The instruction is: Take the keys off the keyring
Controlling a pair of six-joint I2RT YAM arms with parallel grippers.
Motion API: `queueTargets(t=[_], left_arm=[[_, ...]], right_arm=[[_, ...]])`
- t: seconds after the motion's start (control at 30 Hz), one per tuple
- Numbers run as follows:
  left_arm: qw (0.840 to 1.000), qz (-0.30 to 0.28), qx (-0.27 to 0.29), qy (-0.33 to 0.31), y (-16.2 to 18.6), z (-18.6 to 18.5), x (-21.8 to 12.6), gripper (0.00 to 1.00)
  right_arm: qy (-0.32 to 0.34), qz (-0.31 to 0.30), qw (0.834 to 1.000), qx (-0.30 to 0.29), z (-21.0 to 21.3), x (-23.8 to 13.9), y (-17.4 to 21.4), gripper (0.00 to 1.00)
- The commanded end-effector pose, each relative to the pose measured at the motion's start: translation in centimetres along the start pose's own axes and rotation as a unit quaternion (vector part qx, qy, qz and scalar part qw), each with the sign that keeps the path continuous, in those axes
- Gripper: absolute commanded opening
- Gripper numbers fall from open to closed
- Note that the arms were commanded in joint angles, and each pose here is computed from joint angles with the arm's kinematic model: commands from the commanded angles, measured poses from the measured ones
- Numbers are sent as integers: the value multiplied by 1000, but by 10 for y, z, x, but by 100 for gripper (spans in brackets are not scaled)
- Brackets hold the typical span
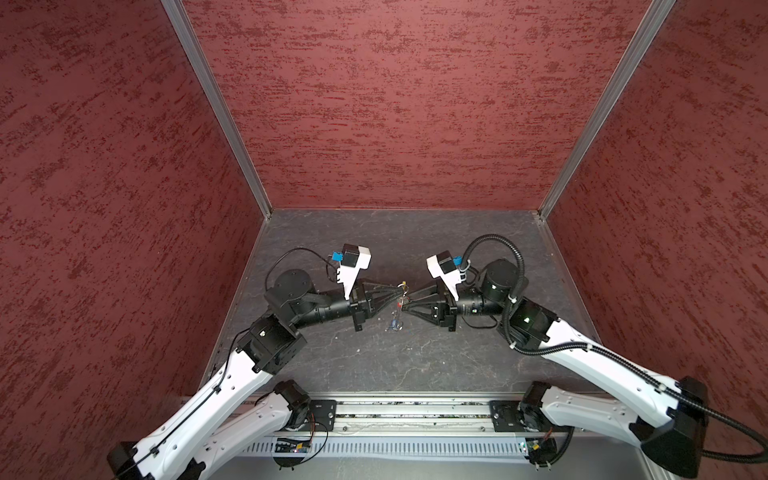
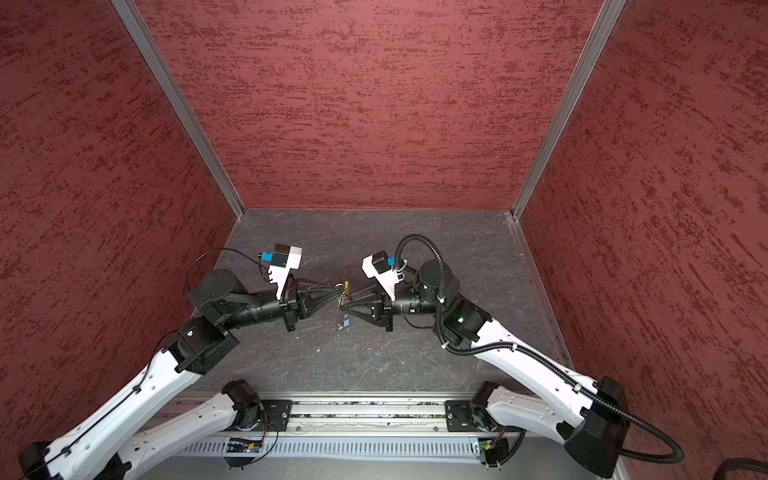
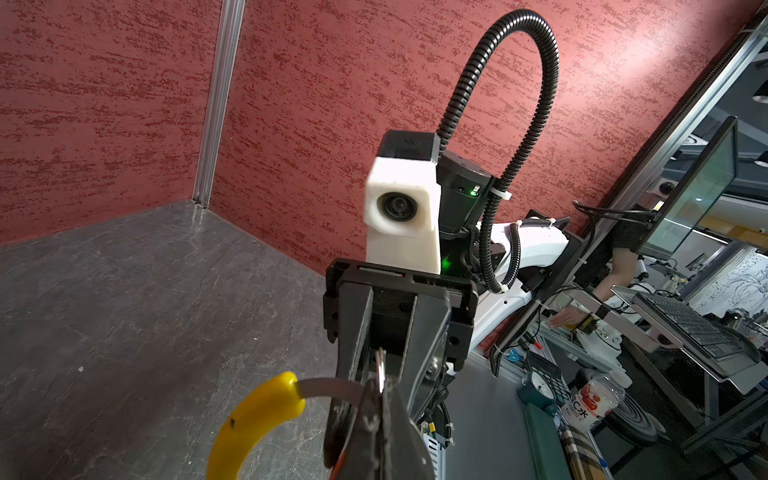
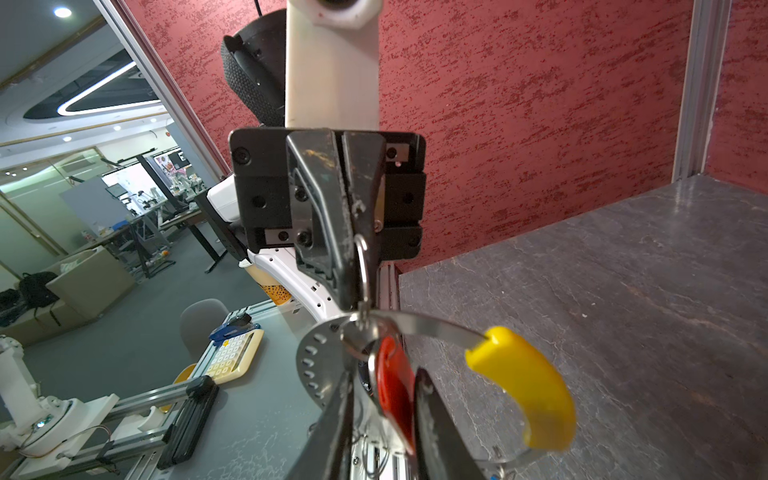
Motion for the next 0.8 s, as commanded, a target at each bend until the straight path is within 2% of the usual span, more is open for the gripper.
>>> queueTargets(t=[0.0, 0.13, 0.43, 0.77], left_arm=[[1000, -18, 12, 3, -6, -3, -2, 0], [1000, -16, 14, 3, -5, -4, -2, 0], [1000, -6, 28, 7, -4, -8, -7, 0], [999, 8, 33, 38, -4, -18, -10, 0]], right_arm=[[-15, -20, 999, -30, 12, 0, -14, 19], [-1, -26, 999, -36, 13, -3, -14, 0], [44, 5, 999, -32, 12, -14, -10, 0], [90, 16, 993, -71, 21, -25, -22, 0]])
Point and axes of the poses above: each gripper's point midway between its finger pads, its own x axis out along the fingers, its own z axis along the line the jaws close on, y = z × x, the point moved 5 cm from there along -x, back along the fingers, and after that the axes turned 15 degrees about x, right-handed, at the moved point
